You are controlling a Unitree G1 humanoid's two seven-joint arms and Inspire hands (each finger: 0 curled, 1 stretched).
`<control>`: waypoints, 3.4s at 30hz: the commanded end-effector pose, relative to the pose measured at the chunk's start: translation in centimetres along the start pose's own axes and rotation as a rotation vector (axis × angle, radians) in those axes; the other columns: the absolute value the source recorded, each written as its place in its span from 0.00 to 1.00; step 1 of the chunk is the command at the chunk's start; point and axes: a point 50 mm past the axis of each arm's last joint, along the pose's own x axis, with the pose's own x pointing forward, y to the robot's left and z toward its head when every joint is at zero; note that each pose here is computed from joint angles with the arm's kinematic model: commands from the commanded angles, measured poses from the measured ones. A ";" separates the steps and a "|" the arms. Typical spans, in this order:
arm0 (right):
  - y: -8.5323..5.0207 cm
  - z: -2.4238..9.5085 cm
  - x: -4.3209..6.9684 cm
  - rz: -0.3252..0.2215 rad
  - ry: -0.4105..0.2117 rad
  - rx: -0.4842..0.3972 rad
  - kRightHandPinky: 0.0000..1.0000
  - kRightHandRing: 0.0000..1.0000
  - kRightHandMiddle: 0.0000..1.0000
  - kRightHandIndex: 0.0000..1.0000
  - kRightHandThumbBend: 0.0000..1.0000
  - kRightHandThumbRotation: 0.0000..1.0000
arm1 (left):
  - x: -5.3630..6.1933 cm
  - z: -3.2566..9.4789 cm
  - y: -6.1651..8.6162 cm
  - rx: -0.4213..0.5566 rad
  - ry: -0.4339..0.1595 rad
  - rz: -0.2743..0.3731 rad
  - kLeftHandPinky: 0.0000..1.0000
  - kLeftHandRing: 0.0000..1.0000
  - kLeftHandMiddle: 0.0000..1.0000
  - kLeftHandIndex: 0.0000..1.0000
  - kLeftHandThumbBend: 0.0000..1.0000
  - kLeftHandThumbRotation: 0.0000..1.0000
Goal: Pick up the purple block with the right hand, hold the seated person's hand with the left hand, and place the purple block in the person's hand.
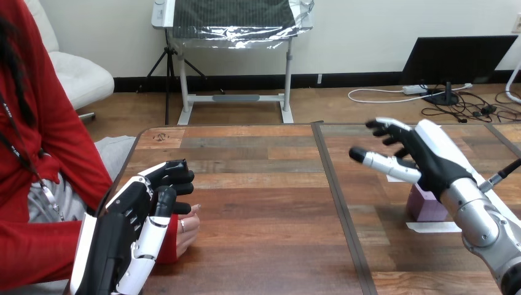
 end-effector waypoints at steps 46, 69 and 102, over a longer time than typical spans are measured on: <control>-3.1 -2.1 0.6 0.013 0.263 -0.076 0.75 0.88 0.90 0.91 0.89 0.69 | 0.7 0.6 0.4 -0.007 -0.046 0.031 0.58 0.71 0.70 0.65 0.44 0.71; -2.7 -3.1 0.1 0.054 0.336 -0.099 0.74 0.86 0.89 0.89 0.89 0.51 | 0.6 0.6 0.4 -0.008 -0.052 0.024 0.57 0.71 0.70 0.64 0.45 0.70; -2.9 -3.6 -0.1 0.181 0.400 -0.082 0.81 0.91 0.94 0.92 0.98 0.31 | 0.5 0.6 0.5 0.002 -0.058 0.032 0.57 0.72 0.70 0.63 0.40 0.69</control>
